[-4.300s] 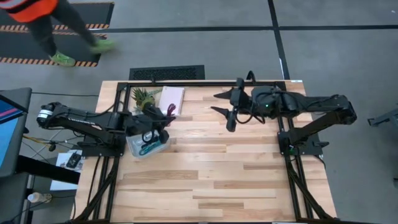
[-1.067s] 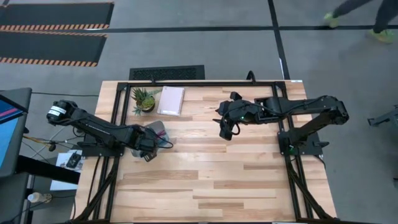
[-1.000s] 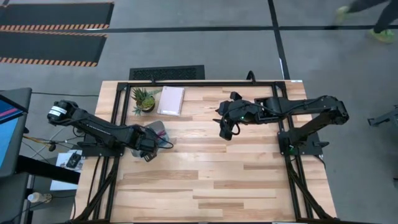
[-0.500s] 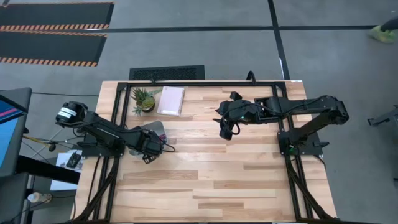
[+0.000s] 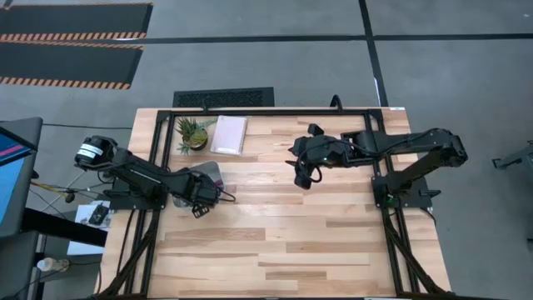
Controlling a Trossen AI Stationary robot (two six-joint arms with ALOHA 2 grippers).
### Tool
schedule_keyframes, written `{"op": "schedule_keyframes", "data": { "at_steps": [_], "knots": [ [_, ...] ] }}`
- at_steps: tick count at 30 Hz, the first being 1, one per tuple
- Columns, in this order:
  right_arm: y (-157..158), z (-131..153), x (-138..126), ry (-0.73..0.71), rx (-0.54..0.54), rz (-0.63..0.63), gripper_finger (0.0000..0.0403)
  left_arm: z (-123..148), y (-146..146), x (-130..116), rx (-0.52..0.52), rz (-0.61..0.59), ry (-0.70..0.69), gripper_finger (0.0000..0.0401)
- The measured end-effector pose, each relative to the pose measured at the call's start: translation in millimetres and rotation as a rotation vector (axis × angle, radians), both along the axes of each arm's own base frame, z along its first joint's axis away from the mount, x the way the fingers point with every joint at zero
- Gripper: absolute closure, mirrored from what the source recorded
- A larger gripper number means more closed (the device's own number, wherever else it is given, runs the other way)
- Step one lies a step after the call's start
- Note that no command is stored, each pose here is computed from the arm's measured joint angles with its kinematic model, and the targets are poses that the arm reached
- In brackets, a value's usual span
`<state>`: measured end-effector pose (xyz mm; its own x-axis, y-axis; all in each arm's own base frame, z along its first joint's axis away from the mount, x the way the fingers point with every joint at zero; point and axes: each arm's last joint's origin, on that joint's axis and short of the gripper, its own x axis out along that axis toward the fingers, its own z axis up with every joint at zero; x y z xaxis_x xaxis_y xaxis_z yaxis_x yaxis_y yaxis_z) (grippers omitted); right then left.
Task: Pick and place USB-C Cables
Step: Put the pink USB cable into the gray bin
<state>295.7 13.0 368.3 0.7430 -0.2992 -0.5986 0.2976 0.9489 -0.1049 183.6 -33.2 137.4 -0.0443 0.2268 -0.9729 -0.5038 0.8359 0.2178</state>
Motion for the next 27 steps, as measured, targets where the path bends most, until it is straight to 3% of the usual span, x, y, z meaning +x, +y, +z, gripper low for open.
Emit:
{"op": "schedule_keyframes", "data": {
  "at_steps": [9,27],
  "knots": [
    [-0.3,-1.0,-0.8,0.014,0.000,0.000,0.0203,0.5,2.6,0.5,0.002,0.014,0.000,0.0257],
    [-0.5,0.6,0.5,-0.008,-0.001,-0.002,0.0211,8.3,7.2,8.0,0.008,0.055,-0.014,0.0257]
  ]
}}
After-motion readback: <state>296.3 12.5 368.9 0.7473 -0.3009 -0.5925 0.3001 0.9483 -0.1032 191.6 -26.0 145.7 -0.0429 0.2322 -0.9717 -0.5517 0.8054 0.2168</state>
